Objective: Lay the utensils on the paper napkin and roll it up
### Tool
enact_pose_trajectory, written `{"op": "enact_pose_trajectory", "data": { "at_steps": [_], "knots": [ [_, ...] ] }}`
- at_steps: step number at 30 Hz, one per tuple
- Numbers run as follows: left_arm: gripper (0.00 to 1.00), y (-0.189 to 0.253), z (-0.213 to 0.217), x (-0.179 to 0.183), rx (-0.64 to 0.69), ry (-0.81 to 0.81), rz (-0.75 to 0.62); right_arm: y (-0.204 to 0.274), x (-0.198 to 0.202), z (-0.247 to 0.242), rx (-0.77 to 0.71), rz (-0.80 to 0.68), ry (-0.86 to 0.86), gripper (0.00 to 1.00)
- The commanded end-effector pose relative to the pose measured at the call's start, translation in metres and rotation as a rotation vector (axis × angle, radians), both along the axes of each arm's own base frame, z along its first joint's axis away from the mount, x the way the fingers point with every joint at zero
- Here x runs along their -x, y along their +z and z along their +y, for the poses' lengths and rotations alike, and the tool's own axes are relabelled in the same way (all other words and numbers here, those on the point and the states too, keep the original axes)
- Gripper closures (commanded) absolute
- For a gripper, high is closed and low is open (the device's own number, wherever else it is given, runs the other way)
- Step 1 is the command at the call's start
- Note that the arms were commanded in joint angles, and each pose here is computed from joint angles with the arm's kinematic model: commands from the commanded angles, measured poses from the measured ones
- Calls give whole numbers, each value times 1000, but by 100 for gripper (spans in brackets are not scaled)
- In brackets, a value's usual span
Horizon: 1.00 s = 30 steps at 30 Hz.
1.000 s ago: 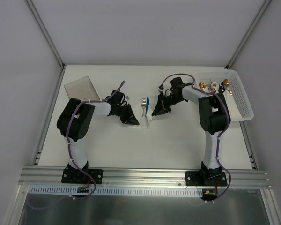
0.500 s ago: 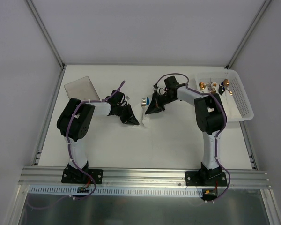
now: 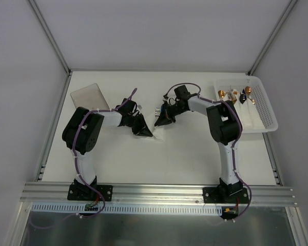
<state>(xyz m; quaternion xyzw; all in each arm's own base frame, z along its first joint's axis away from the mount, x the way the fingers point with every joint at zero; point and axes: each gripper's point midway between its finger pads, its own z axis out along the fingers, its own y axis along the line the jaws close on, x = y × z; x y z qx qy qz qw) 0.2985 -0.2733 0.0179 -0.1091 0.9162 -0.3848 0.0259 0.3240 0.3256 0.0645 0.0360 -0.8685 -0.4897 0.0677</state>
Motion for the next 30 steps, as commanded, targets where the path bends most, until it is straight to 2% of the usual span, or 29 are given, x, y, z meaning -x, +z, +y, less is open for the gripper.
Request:
{"op": "enact_pose_trajectory", "data": {
  "at_steps": [1, 9, 21, 30],
  "knots": [
    [93, -3, 4, -2, -64, 2, -34, 12, -8, 13, -35, -22, 2, 99],
    [89, 11, 6, -5, -60, 10, -80, 4, -9, 18, -26, -4, 0, 93],
    [76, 47, 20, -8, -58, 28, -217, -1, -17, 22, -30, 4, -29, 94],
    [76, 66, 14, -9, -9, -16, -282, -4, -19, 30, -40, 16, -37, 92]
  ]
}}
